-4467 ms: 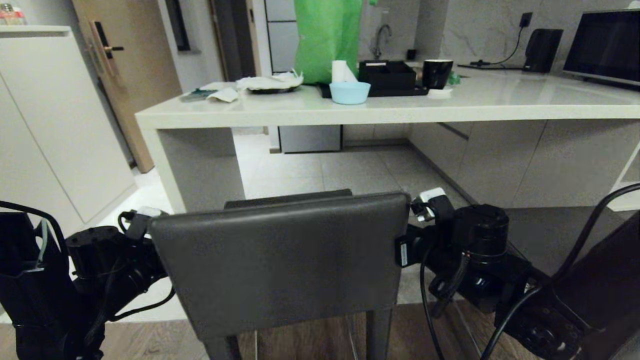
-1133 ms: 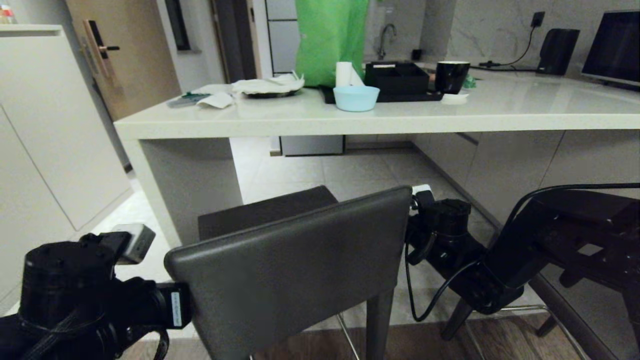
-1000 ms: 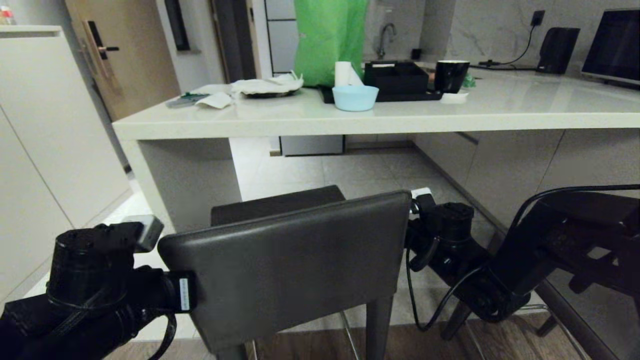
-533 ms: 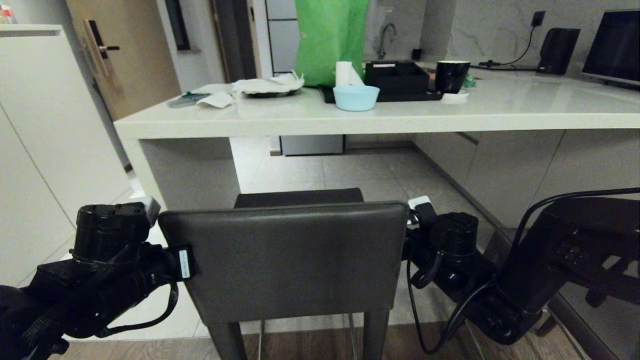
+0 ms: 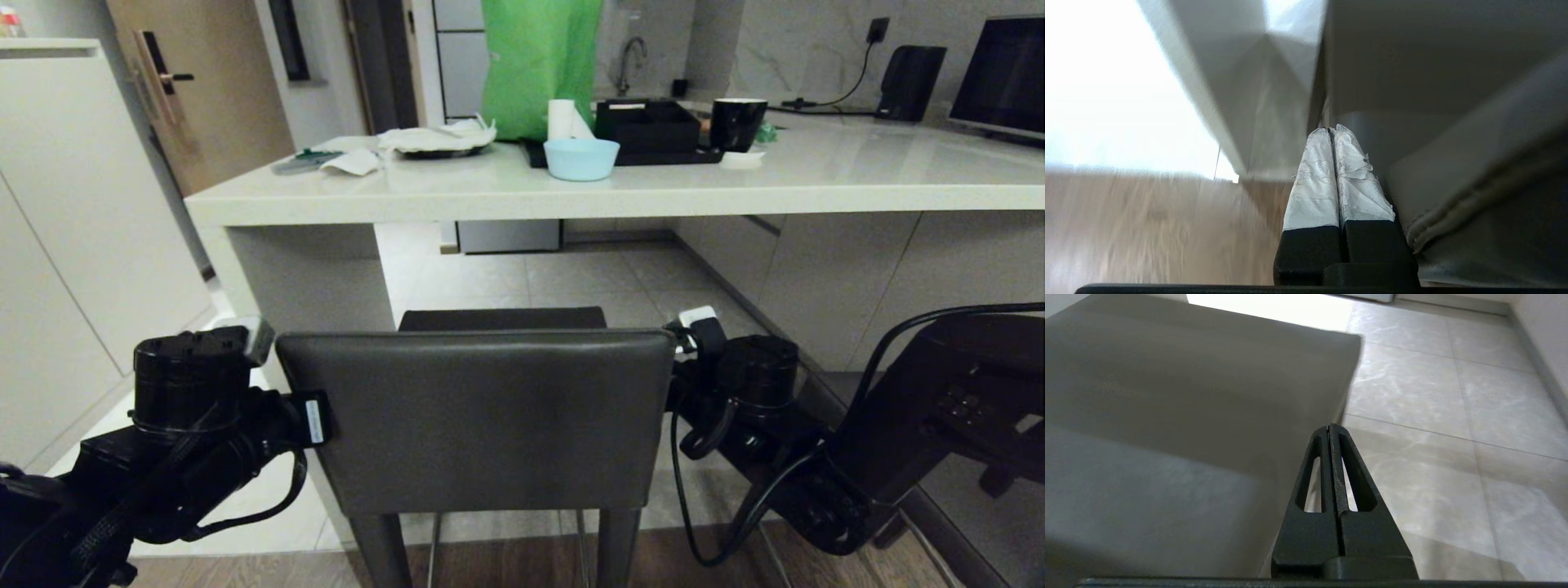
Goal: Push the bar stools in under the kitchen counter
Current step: Push the gray chair back under the dining table
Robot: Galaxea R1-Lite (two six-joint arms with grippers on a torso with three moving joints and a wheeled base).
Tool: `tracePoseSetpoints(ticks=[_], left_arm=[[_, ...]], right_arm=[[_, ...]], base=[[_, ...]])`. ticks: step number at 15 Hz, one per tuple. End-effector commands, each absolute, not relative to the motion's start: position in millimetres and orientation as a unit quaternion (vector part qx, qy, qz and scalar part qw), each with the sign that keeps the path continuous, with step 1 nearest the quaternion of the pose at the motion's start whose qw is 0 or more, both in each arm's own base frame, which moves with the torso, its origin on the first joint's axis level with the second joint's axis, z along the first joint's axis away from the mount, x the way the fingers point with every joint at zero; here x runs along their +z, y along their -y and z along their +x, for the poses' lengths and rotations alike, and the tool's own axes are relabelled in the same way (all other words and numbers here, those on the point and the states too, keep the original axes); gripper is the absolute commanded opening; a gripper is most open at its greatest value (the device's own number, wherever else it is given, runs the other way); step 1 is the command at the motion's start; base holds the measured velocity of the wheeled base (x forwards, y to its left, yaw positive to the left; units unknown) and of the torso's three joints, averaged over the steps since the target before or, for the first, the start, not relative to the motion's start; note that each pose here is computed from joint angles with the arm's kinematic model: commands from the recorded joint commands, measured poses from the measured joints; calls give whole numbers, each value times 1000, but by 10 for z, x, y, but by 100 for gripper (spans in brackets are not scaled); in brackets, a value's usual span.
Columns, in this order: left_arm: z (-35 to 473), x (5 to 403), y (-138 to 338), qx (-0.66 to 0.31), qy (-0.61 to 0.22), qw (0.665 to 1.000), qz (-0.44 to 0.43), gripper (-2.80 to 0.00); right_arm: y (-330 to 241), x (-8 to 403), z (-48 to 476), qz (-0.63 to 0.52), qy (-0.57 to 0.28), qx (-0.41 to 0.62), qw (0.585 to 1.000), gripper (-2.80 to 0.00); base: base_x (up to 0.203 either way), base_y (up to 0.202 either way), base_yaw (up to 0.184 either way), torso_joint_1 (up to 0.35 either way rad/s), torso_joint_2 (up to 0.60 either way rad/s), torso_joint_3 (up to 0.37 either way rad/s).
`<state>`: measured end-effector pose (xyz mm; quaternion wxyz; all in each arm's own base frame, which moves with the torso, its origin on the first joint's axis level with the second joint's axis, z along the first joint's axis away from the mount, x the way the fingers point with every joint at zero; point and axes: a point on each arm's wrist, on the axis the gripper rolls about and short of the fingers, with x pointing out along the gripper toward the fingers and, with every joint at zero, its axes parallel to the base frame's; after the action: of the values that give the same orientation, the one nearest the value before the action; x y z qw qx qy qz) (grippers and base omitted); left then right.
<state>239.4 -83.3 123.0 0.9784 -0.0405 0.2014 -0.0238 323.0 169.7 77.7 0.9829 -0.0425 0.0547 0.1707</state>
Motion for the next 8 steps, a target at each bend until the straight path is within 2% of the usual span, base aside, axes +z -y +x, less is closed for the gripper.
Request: tracePoseSetpoints(ticks=[1, 8], left_arm=[[2337, 1213, 810, -32, -165, 985, -28, -280], [2162, 1342, 763, -43, -148, 987, -35, -280]], right_arm=[[-1616, 847, 3221, -41, -48, 158, 985, -280], [-1445, 885, 2986, -42, -67, 151, 985, -280]], base=[[0, 0, 0, 0, 0, 0], [0, 0, 0, 0, 0, 0]])
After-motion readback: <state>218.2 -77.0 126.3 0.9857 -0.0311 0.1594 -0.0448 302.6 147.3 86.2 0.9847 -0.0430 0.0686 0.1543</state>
